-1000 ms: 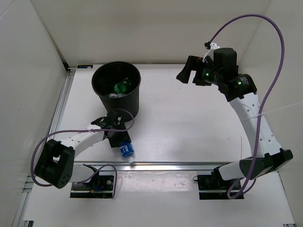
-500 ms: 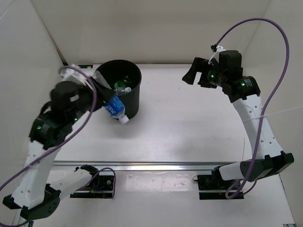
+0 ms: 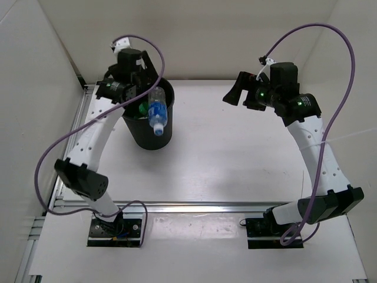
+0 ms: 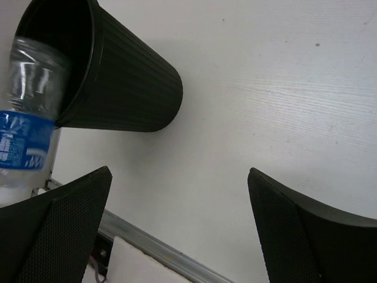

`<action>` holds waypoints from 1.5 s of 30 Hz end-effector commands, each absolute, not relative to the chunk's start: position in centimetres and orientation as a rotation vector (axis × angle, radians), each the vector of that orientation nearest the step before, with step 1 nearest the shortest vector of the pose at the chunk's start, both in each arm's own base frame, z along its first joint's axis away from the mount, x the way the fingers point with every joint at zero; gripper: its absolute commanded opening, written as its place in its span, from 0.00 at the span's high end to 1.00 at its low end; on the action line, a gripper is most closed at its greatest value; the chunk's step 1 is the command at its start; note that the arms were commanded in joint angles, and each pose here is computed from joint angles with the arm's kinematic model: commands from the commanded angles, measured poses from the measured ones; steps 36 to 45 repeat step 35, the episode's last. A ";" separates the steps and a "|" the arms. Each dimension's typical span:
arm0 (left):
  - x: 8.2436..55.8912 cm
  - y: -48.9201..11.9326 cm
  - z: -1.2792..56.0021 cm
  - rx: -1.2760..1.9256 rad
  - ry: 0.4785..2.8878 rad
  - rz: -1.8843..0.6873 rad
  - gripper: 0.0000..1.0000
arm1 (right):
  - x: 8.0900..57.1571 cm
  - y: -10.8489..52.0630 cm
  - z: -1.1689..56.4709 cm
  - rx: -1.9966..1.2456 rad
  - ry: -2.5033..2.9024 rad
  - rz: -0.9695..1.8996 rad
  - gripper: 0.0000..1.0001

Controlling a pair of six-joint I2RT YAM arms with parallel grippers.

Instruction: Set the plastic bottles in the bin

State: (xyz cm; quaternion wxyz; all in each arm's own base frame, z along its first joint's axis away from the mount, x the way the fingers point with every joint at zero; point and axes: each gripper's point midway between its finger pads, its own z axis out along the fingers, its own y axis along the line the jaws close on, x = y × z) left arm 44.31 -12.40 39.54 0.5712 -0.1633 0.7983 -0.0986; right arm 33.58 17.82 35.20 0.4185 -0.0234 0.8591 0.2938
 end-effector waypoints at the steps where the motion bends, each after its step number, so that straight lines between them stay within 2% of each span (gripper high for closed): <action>1: 40.9 -8.1 41.9 -0.532 1.798 -0.085 0.00 | 33.6 18.6 35.7 -0.064 2.154 0.814 0.00; 2: 38.1 -6.9 44.3 -0.580 1.716 -0.069 0.00 | 33.8 18.1 35.3 -0.050 2.173 0.829 0.00; 6: 32.2 -4.4 40.3 -0.662 1.717 -0.064 0.00 | 33.6 17.6 34.7 -0.005 2.220 0.900 0.00; 11: 28.1 -3.2 36.1 -0.655 1.758 -0.095 0.00 | 34.0 17.1 33.6 0.051 2.249 0.934 0.00; 15: 27.6 -3.4 35.7 -0.643 1.763 -0.125 0.00 | 34.7 17.9 33.4 0.030 2.260 0.979 0.00; 25: 30.6 -4.2 36.0 -0.602 1.806 -0.036 0.00 | 35.4 18.5 33.8 0.038 2.259 1.000 0.00; 29: 27.8 -1.0 34.3 -0.774 1.726 0.025 0.00 | 34.7 17.7 34.0 0.047 2.241 0.947 0.00; 31: 26.5 0.1 31.4 -0.839 1.739 0.072 0.00 | 34.7 16.3 33.1 0.119 2.243 0.850 0.00; 35: 23.5 4.7 29.2 -0.939 1.654 0.323 0.00 | 34.2 14.8 31.8 0.174 2.256 0.778 0.00; 45: 23.5 4.7 29.2 -0.939 1.654 0.323 0.00 | 34.2 14.8 31.8 0.174 2.256 0.778 0.00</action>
